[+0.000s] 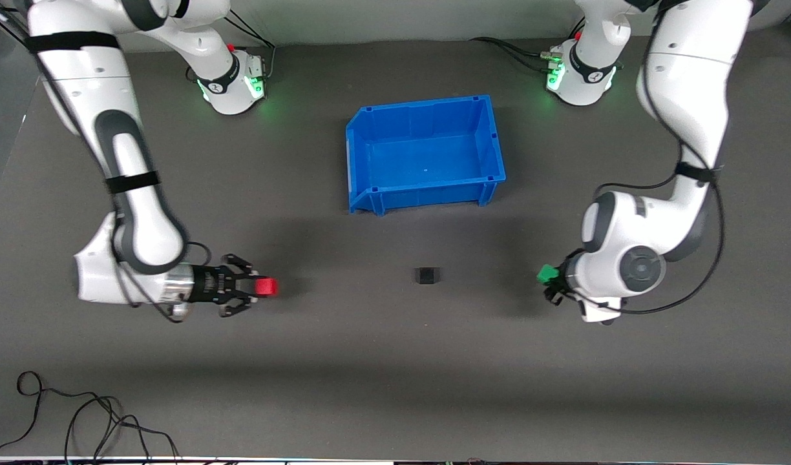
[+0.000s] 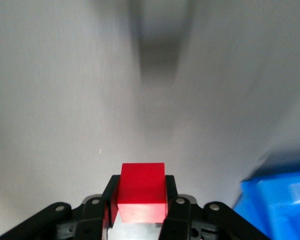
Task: Attach green and red cubes to black cube
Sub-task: 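Lift the red cube with the right gripper while the left gripper lifts green, then carry the red cube and green cube to either side of the black cube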
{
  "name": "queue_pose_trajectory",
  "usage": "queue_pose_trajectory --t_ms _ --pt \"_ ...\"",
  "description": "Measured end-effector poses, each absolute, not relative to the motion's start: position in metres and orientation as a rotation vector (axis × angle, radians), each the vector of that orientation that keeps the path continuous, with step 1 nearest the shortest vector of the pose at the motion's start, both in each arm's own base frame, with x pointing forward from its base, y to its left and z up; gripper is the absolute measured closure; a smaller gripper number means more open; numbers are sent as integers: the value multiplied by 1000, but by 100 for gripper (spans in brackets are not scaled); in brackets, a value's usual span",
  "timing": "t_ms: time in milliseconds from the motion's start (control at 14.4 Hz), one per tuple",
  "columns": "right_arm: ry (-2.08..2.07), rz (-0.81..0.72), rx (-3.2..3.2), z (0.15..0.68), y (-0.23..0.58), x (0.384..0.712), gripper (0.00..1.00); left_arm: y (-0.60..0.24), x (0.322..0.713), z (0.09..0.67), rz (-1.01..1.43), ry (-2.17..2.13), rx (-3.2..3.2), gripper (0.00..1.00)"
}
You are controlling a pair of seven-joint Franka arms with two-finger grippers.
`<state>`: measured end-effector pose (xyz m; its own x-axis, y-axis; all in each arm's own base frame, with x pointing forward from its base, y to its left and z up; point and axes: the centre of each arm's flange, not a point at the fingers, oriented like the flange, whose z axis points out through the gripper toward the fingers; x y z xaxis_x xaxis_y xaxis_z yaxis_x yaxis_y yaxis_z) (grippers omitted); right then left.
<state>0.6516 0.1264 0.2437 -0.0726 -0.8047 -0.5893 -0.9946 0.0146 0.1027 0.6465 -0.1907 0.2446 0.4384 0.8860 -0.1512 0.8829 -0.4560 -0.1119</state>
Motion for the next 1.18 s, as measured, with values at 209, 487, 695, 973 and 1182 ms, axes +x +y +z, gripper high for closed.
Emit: queue_pose_trajectory --t_ms 209,487,695,973,1182 --pt "1926 683 -1785 236 210 643 60 -236 653 237 333 -1920 -2470 63" --pt "1858 644 -1858 218 303 635 60 -294 645 228 453 -2153 -2420 63" --pt "1853 657 -1875 203 336 635 60 -333 634 213 449 -2253 -2397 63" --pt "1873 601 -1865 187 367 629 60 -359 618 188 453 -2258 -2374 63" --pt "1868 578 -1880 180 391 616 60 -361 617 187 456 -2256 -2372 63"
